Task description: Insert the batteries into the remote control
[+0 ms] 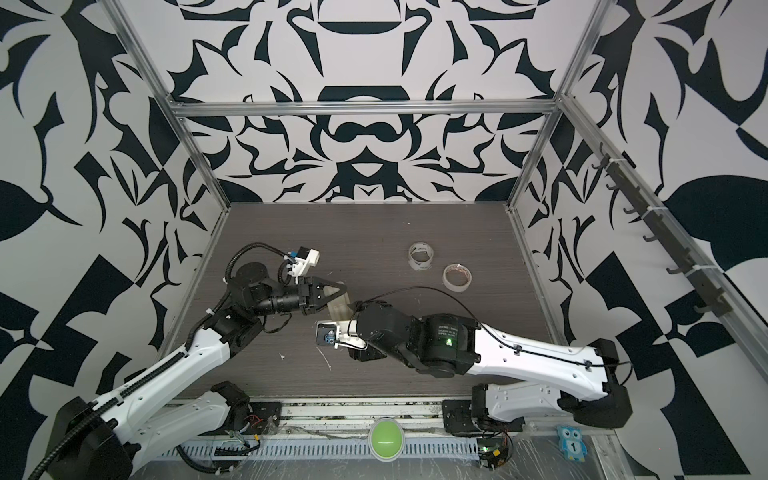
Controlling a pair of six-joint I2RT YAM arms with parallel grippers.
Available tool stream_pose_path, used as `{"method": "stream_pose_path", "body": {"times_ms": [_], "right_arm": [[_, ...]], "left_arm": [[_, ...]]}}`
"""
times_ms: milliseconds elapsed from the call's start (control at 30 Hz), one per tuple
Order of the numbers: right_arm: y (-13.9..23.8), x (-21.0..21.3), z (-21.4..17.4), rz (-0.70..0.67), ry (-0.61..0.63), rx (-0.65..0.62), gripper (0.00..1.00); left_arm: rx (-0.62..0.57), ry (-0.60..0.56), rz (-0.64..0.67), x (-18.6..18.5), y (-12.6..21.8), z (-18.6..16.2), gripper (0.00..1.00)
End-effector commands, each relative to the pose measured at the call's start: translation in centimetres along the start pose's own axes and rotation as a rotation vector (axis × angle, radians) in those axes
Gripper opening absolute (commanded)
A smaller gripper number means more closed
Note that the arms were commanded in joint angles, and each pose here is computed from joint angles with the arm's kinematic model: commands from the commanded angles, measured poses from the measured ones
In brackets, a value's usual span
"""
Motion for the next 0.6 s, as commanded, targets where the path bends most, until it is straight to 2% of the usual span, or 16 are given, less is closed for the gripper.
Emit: {"method": "stream_pose_path", "body": {"times_ms": [0, 567], "right_arm": [[0.9, -0.8, 1.5, -0.007, -0.013, -0.05, 0.64], [-0.2, -0.7, 0.5, -0.039, 0.043, 0.05, 0.65]], "left_arm": [[0.006, -0.024, -0.035, -0.6, 0.3, -0.1, 0.0], [0.013, -0.048, -0.067, -1.2, 0.4, -0.1, 0.0]]}}
Point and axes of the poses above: each gripper's point midway between its finger pads, its own y axis back along the fingers, its own x axis along the line the jaws close on, z = x × y, the point moved 7 cm from there along y, back along the fingers, and after that the axes turned 11 degrees about -y, right-handed, at the moved point
